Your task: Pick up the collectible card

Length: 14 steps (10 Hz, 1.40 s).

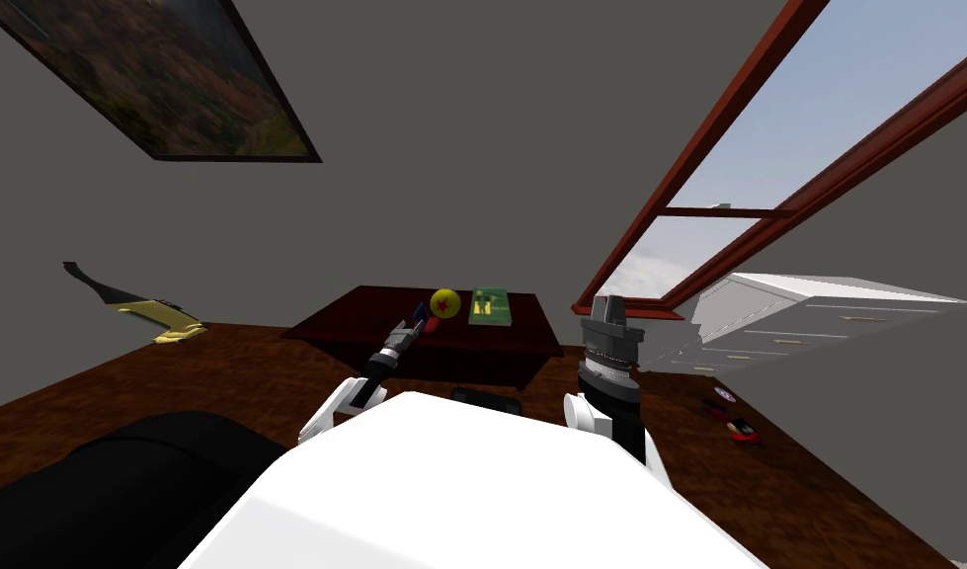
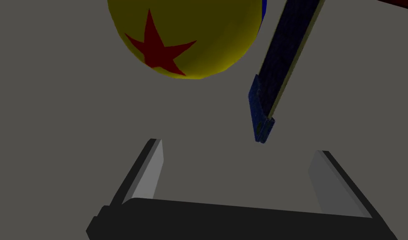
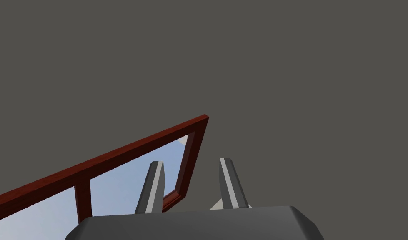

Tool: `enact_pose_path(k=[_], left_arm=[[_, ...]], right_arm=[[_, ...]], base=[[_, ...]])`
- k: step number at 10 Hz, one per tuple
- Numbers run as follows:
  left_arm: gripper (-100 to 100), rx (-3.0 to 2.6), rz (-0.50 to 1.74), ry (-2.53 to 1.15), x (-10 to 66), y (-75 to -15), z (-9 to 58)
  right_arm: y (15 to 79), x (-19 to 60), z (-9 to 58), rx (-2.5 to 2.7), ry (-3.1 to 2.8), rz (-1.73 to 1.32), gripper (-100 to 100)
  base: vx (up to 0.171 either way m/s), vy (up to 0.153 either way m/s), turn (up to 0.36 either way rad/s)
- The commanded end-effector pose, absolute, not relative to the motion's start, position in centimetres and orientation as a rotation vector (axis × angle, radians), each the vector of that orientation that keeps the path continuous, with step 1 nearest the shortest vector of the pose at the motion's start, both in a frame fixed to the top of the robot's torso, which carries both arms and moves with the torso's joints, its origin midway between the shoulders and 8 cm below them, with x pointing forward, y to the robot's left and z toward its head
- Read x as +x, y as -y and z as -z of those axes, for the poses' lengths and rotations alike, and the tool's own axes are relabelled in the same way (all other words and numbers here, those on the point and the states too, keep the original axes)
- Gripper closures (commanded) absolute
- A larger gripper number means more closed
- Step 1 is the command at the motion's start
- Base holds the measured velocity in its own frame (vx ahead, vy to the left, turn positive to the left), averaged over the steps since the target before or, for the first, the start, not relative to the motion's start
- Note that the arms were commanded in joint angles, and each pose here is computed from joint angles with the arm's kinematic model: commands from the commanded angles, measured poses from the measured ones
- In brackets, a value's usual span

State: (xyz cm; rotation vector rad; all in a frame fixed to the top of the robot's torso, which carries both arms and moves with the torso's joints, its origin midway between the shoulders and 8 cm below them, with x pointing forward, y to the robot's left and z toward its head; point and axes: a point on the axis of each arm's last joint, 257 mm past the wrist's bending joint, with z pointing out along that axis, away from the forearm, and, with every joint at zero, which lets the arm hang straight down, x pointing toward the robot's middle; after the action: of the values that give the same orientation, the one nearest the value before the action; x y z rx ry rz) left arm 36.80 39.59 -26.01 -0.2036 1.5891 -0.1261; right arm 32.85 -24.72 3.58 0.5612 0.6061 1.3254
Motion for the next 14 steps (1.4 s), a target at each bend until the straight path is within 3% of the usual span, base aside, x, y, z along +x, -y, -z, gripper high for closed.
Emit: enact_pose_path(k=[1, 6, 7, 8, 12, 14], left_arm=[[-100, -0.179, 0.069, -1.621, 36.4, -40.5, 27.1], [-100, -0.131, -0.039, -1.684, 35.5, -42.8, 29.5], [0, -0.128, -0.044, -1.687, 35.4, -42.9, 29.6], [-100, -0.148, -0.064, -1.686, 35.9, -44.3, 29.6], [-100, -0.239, -0.142, -1.676, 37.4, -50.0, 29.4], [-100, -0.234, -0.139, -1.676, 37.2, -49.8, 29.2]], right_arm=[[24.7, 32.8, -3.6, 0.561, -0.606, -1.325, 0], [24.7, 32.8, -3.6, 0.561, -0.606, -1.325, 0], [24.7, 32.8, -3.6, 0.561, -0.606, -1.325, 0], [24.7, 32.8, -3.6, 0.561, -0.606, -1.325, 0], [24.7, 32.9, -3.6, 0.561, -0.606, -1.326, 0], [24.7, 32.8, -3.6, 0.561, -0.606, -1.325, 0]], base=[[0.008, -0.011, 0.031], [0.004, -0.006, 0.018], [0.0, 0.0, 0.0], [-0.039, -0.012, -0.181], [-0.105, -0.037, -0.262], [-0.045, -0.022, -0.056]])
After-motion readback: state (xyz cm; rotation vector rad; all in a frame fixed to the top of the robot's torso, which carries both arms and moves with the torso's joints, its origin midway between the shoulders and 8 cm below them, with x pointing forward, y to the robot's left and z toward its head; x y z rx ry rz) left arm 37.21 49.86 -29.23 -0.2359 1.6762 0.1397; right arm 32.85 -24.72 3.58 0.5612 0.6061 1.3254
